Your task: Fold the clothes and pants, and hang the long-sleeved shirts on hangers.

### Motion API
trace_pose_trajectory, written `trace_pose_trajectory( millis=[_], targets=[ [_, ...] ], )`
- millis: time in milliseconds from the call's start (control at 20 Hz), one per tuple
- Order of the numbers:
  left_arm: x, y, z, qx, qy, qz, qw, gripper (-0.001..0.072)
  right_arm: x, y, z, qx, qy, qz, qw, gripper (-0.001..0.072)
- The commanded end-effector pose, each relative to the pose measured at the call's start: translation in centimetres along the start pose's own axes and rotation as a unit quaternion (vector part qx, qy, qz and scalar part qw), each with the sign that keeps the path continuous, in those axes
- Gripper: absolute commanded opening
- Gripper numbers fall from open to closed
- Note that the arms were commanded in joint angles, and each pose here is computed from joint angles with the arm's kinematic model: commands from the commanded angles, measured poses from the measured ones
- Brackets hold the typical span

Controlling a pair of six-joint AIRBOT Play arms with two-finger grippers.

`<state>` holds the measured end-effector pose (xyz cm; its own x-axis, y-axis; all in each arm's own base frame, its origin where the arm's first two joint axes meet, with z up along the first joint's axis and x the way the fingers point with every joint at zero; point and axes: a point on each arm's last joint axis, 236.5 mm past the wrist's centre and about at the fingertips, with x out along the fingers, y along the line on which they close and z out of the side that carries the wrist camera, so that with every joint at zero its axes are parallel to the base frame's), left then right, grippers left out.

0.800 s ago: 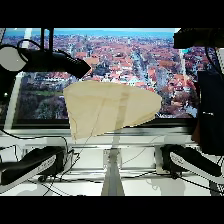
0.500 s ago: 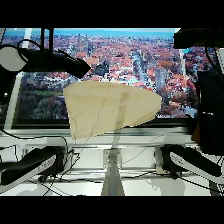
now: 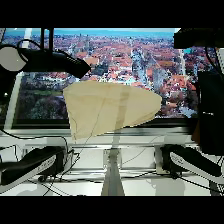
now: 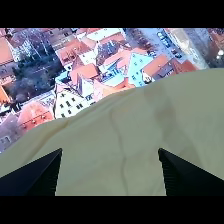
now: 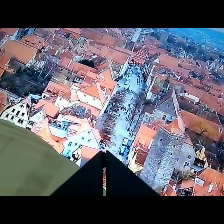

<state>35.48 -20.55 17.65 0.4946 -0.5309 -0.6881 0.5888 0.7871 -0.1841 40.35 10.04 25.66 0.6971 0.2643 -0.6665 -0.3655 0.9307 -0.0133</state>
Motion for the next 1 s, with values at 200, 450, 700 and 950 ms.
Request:
trace_pose_trajectory(
  millis=[200,450,700,950],
  targets=[
    [0.1,-0.3,-0.5,-0.063,0.011,-0.007,0.998,0.0696,0.4,-4.1,-2.3,-0.026,0.054,-0.078,0.995,0.0014],
    [-0.1,-1.2,-2.6,-0.111,0.056,-0.02,0.992,0.0696,0.6,-12.0,-12.0,0.037,0.207,-0.14,0.968,0.0013],
    [-0.2,-0.8,-3.2,-0.107,0.069,-0.012,0.992,0.0697,3.6,-8.8,-26.1,0.155,0.338,0.028,0.928,0.0012],
    [-0.1,-0.8,-3.4,-0.103,0.072,-0.008,0.992,0.0696,8.3,-1.9,-32.4,0.273,0.319,0.148,0.895,0.0041]
  ],
)
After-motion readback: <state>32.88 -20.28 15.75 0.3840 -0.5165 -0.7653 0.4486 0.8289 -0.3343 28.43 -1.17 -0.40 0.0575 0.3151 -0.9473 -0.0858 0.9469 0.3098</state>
